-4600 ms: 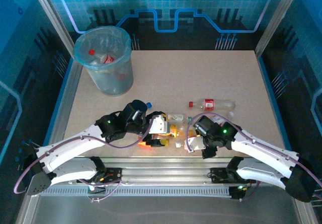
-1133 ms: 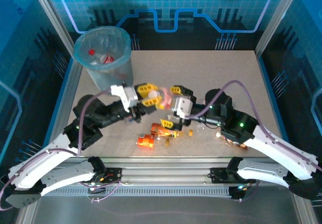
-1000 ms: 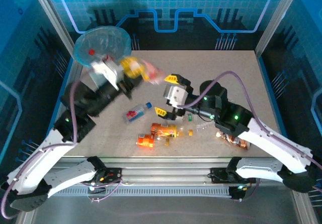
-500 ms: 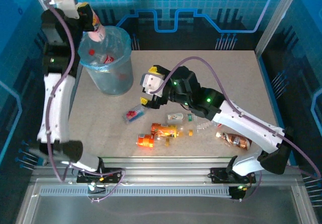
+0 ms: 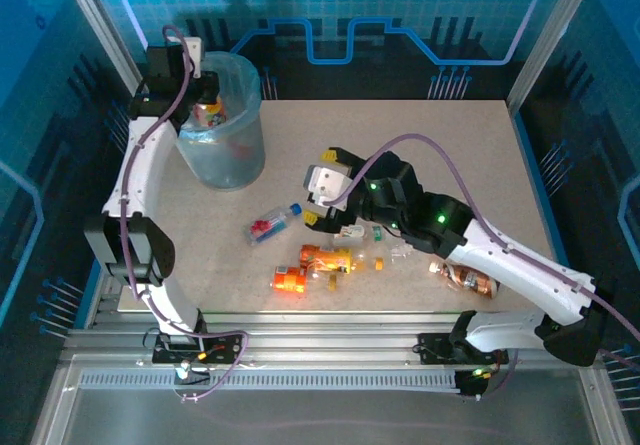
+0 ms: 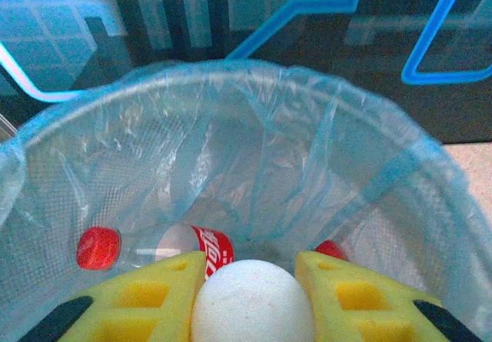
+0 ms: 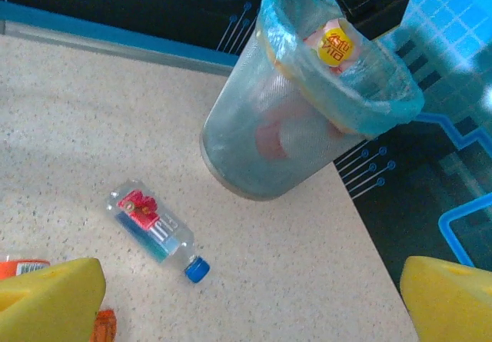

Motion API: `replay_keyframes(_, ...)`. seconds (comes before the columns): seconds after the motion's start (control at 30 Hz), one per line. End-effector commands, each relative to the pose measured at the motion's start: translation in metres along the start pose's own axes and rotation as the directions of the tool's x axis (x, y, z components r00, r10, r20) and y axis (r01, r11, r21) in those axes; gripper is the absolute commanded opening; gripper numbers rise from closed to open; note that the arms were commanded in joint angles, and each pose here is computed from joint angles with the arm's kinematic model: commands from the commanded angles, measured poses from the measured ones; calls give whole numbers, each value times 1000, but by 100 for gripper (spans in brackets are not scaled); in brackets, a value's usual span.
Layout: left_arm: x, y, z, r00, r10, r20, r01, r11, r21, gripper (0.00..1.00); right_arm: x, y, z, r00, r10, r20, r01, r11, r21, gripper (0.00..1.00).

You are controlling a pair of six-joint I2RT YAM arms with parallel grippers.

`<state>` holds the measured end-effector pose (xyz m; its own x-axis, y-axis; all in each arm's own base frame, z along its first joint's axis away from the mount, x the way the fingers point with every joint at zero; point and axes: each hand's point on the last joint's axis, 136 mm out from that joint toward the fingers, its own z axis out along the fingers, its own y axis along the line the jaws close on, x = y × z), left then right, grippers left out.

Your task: Put the plastic bottles in the bin

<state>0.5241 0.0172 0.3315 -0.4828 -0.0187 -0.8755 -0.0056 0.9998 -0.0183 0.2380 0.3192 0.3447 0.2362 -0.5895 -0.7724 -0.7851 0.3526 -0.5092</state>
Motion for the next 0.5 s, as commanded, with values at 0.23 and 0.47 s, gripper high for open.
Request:
replay_keyframes(0.23,68,4,60,988,30,-153,-24,999,42,0,28,11,2,996,7,-87,-10,999,-32,100)
replay_keyframes(0.47,106,18,82,969,-10,-246,18,999,32,0,33,11,0,995,17,-103,-20,999,-29,100)
